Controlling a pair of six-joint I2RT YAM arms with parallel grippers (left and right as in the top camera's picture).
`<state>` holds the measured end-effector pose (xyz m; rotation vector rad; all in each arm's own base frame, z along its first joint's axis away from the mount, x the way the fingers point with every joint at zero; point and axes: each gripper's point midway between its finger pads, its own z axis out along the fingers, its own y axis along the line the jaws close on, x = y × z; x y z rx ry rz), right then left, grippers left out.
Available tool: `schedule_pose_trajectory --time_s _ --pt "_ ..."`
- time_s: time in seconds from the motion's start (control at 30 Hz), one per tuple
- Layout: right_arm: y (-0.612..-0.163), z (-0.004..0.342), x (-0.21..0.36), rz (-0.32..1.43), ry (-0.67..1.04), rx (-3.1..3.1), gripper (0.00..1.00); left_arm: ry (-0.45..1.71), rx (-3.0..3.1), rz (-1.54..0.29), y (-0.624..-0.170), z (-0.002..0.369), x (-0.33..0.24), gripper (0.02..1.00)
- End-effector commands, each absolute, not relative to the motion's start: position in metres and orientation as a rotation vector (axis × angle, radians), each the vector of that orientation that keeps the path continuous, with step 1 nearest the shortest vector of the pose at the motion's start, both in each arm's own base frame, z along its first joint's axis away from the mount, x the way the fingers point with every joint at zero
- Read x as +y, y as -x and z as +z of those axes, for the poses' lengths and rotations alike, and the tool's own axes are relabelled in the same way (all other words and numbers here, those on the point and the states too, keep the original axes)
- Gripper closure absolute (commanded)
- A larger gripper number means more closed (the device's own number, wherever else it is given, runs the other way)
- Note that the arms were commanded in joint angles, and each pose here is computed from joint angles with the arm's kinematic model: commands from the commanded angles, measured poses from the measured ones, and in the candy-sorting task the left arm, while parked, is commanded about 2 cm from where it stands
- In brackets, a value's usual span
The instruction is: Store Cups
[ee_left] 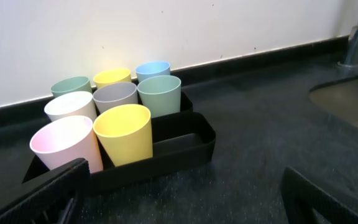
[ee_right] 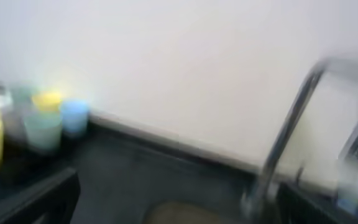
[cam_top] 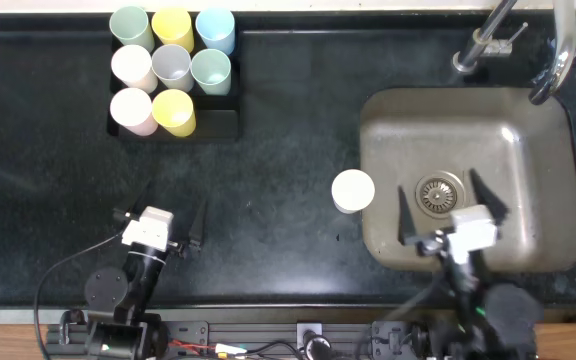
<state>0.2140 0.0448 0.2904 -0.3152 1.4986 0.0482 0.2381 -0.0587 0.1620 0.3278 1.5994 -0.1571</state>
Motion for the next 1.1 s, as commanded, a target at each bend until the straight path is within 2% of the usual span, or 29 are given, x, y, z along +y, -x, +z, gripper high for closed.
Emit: schedule_pose_trajectory --time_s 0.03,0.13,0.23,0.37,0.47,0.53,0.9,0.93,1.1 --pt "-0.209 0.348 0.053 0.124 0.357 1.731 0.003 -0.346 1.59 -0.158 -0.237 0.162 -0.06 0.018" --pt "-0.216 0.325 0.06 0.219 0.368 2.057 0.005 -0.346 1.59 -0.158 -0.237 0.162 -0.06 0.018" --pt "-0.216 0.284 0.068 0.328 0.378 2.424 0.003 -0.346 1.59 -0.158 -0.237 0.162 -0.06 0.018" --pt "-0.228 0.23 0.069 0.377 0.363 2.761 0.005 -0.346 1.59 -0.158 -0.237 0.162 -0.06 0.018" --pt "-0.234 0.203 0.072 0.387 0.376 2.901 0.003 -0.346 1.59 -0.158 -0.237 0.162 -0.06 0.018" --pt "-0.239 0.187 0.073 0.363 0.458 2.956 0.003 -0.346 1.59 -0.158 -0.237 0.162 -0.06 0.018" --pt "-0.259 0.176 0.095 0.355 0.643 2.884 0.005 -0.346 1.59 -0.158 -0.237 0.162 -0.06 0.018" --pt "-0.263 0.174 0.094 0.327 0.684 2.866 0.003 -0.346 1.59 -0.158 -0.237 0.162 -0.06 0.018" --pt "-0.281 0.159 0.076 0.15 0.669 2.89 0.003 -0.346 1.59 -0.158 -0.237 0.162 -0.06 0.02"
